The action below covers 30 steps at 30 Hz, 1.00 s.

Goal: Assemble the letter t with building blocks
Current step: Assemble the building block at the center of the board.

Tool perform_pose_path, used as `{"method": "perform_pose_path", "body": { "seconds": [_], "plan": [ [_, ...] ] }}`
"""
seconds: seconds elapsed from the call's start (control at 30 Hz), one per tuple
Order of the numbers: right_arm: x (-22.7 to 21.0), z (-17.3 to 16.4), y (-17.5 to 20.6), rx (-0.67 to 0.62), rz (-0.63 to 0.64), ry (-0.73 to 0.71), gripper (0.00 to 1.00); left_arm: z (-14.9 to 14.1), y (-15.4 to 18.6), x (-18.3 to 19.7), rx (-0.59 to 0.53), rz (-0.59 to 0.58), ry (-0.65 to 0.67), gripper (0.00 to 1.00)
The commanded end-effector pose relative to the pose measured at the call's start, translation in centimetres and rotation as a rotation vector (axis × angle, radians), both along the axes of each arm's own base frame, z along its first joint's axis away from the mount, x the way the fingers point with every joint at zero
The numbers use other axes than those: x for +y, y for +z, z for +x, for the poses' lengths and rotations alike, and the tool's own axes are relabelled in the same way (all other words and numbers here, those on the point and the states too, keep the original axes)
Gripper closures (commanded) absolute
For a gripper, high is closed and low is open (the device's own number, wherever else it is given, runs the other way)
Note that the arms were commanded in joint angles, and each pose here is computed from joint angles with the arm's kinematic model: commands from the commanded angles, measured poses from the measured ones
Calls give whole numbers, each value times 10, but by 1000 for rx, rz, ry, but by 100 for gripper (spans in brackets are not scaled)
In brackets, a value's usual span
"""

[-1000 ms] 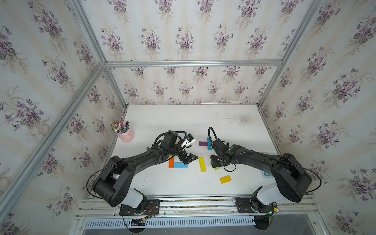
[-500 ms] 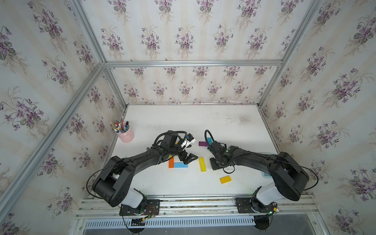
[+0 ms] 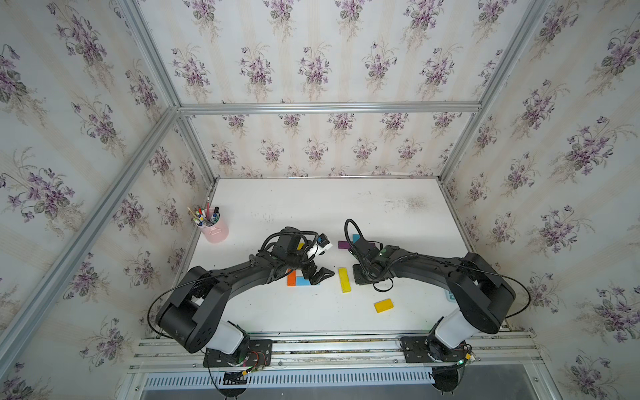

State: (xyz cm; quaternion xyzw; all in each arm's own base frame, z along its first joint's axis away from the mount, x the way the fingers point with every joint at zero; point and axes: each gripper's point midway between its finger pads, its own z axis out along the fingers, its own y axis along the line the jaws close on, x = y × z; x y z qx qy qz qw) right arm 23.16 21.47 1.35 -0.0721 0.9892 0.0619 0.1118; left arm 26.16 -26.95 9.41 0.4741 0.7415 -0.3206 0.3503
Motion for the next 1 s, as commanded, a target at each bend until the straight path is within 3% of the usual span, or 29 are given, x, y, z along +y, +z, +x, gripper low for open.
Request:
{"method": "perform_pose_path", "body": {
  "seconds": [0.0, 0.5, 0.97],
  "plan": [
    [1, 2, -5, 43, 21, -51, 84, -9, 18, -12, -120, -63, -108, 0],
    [1, 39, -6, 26, -14, -97, 84, -12, 13, -12, -177, -32, -119, 0],
    [-11, 43, -4, 12, -44, -129, 83, -13, 13, -13, -161, -38, -126, 0]
  ]
}}
